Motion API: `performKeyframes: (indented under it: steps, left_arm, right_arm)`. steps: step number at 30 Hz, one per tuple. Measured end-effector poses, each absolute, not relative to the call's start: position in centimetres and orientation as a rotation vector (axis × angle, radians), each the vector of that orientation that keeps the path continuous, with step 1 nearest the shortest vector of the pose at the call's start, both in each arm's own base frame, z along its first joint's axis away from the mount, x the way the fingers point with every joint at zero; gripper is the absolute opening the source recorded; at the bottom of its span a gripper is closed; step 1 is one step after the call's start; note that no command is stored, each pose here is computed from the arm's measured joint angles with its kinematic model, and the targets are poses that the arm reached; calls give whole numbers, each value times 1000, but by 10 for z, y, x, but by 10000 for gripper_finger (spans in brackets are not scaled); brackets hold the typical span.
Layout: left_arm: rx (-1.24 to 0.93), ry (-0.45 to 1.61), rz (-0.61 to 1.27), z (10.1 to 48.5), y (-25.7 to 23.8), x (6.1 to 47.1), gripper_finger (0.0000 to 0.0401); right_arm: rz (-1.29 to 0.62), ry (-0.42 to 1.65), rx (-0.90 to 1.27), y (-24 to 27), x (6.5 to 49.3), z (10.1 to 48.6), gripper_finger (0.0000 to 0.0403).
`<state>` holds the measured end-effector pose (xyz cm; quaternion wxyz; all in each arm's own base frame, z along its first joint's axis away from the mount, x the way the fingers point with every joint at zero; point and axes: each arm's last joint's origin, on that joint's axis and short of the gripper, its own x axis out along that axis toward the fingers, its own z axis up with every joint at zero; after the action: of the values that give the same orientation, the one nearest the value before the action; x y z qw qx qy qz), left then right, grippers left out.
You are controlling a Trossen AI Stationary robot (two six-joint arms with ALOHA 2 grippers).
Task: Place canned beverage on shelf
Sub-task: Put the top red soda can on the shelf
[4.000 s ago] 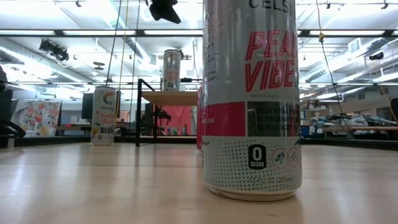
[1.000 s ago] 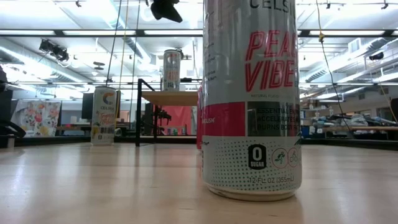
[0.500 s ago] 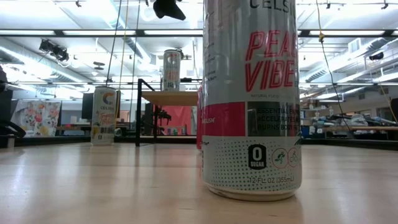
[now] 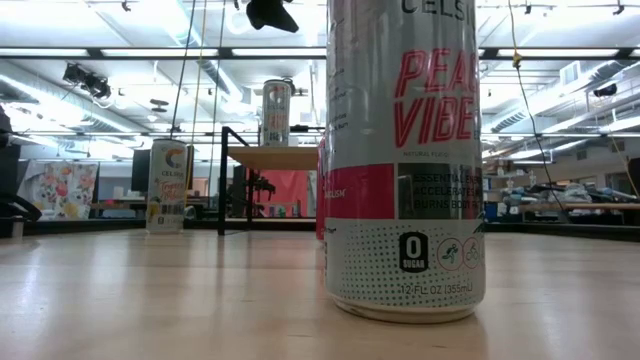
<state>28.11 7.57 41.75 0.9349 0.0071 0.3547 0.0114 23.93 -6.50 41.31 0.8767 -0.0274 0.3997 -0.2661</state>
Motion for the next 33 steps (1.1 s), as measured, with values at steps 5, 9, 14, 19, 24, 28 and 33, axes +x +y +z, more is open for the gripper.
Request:
performKeyframes:
  steps: [5, 9, 14, 19, 24, 28, 33]
  left_arm:
    - [16, 725, 23, 418, 76, 281, 353]
    - [17, 724, 23, 418, 76, 281, 353]
    - [19, 724, 22, 418, 76, 281, 353]
    - [24, 723, 20, 418, 76, 281, 353]
    - [55, 724, 8, 418, 76, 281, 353]
    - [56, 724, 8, 418, 76, 281, 353]
    - [56, 724, 8, 418, 76, 281, 353]
  right_arm:
    - [-527, 853, -44, -64, 238, 412, 230]
    - [-510, 854, -36, -64, 238, 411, 232]
    - [-514, 829, -33, -64, 240, 413, 231]
    - [-535, 809, 13, -64, 241, 413, 232]
    - [-534, 797, 14, -64, 241, 414, 231]
    - [-534, 779, 15, -64, 243, 415, 232]
    - [-537, 729, 18, -65, 246, 419, 231]
